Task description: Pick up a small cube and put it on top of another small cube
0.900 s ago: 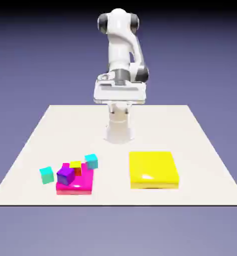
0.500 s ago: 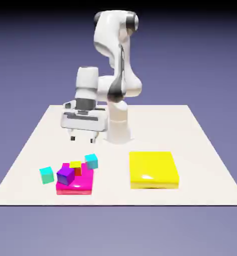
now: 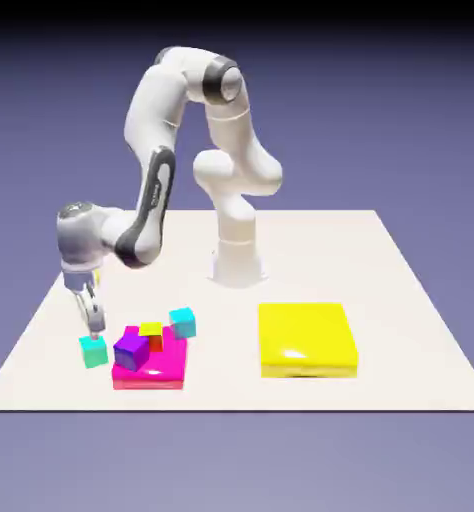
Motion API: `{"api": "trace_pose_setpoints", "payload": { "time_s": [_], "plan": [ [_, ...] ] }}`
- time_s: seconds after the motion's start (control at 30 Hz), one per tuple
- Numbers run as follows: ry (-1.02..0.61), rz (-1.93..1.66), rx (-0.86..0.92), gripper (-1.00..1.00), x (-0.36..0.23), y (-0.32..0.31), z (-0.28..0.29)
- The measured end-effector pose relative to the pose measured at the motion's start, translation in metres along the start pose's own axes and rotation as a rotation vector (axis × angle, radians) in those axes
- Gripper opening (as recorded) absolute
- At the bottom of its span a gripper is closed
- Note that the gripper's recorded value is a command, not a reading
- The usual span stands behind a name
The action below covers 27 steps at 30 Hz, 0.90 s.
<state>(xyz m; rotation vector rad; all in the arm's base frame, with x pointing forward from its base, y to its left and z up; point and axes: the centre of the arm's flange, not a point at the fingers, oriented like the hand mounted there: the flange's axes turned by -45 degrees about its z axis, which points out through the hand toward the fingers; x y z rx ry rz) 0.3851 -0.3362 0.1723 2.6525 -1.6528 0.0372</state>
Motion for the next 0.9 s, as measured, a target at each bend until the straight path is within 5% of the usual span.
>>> {"api": "trace_pose_setpoints", "payload": {
  "time_s": [0.1,0.13,0.37,0.6,0.8,0.83,0.9],
  "plan": [
    [-0.001,0.001,0.001,0.00,-0.002,0.001,0.041],
    [-0.001,0.001,0.001,-1.00,-0.002,0.001,0.043],
    [-0.001,0.001,0.001,-1.00,-0.001,0.001,-0.025],
    [-0.002,-0.357,0.013,-1.00,-0.063,-0.122,-0.142],
    [-0.001,-0.345,0.012,-1.00,-0.059,-0.117,-0.075],
    [-0.001,-0.345,0.011,1.00,-0.059,-0.117,-0.073],
    [-0.001,-0.345,0.011,1.00,-0.059,-0.117,-0.073]
  ]
}}
